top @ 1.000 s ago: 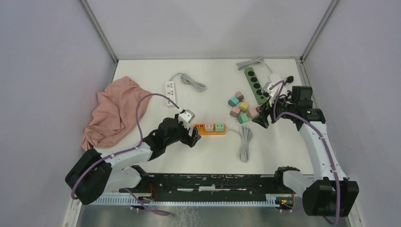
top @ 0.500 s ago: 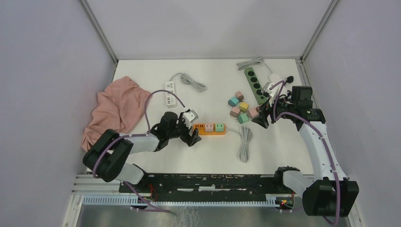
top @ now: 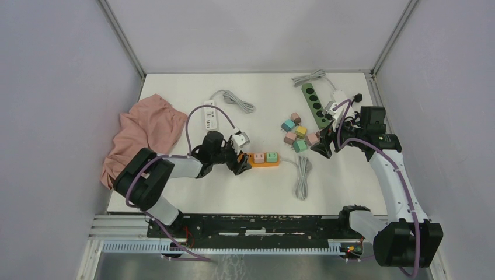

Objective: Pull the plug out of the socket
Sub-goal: Move the socket to the center of the board.

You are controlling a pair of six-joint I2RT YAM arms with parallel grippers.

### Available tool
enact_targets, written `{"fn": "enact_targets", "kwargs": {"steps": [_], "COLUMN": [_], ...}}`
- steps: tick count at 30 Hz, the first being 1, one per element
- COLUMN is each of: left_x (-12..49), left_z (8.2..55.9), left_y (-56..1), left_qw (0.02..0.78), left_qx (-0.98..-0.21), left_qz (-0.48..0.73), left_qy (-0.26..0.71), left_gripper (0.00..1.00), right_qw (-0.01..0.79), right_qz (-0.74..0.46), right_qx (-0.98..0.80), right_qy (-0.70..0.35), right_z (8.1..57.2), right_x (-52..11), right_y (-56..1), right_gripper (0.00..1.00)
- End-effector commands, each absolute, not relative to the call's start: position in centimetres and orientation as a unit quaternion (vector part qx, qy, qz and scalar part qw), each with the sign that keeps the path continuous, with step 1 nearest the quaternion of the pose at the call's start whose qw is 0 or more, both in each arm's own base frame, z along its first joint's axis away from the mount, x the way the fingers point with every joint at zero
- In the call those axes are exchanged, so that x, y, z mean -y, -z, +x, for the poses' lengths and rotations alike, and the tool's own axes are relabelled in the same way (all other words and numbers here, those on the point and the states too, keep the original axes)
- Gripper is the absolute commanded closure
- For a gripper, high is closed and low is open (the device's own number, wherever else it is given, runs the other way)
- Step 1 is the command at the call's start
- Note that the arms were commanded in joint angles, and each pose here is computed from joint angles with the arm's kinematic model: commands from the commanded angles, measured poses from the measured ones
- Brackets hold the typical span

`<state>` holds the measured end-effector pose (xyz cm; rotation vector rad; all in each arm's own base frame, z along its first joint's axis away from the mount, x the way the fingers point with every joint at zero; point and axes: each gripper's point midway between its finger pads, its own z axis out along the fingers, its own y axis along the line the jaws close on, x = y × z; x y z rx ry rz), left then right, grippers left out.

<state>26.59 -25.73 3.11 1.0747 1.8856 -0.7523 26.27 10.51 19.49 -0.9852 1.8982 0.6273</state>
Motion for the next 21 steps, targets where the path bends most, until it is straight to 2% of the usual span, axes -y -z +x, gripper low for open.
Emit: {"fn": "enact_targets", "kwargs": {"steps": [1,5,14,21], "left_x": [27.6,27.7,28.5,29.3], "left_z": [27.2,26.5,23.7,22.0], "left_y": [-5.1,-5.2,-4.2,-4.7], "left_qw": [0.429,0.427,0.423,0.461], "left_qx": [-0.698,-0.693,-0.704,-0.705], "left_qz": [0.47,0.475,0.487,0.467], "left_qy": [0.328,0.334,0.296,0.27], "left_gripper": [0.25,0.27,0.25,0.24], "right_qw": [0.457,0.457,0.457,0.456], "right_qz": [-0.406,-0.407,-0.407,-0.417], "right_qx": [-0.749,-0.749,-0.748,-0.737], "right_qy": [-0.255,-0.255,-0.257,-0.274], "right_z": [26.5,26.5,26.4,25.9], "right_x": [-10.7,-10.8,-10.8,-11.3], "right_y": [-20.3,-20.4,-20.4,-20.6], "right_gripper": [0.21,0.21,0.21,0.21]}}
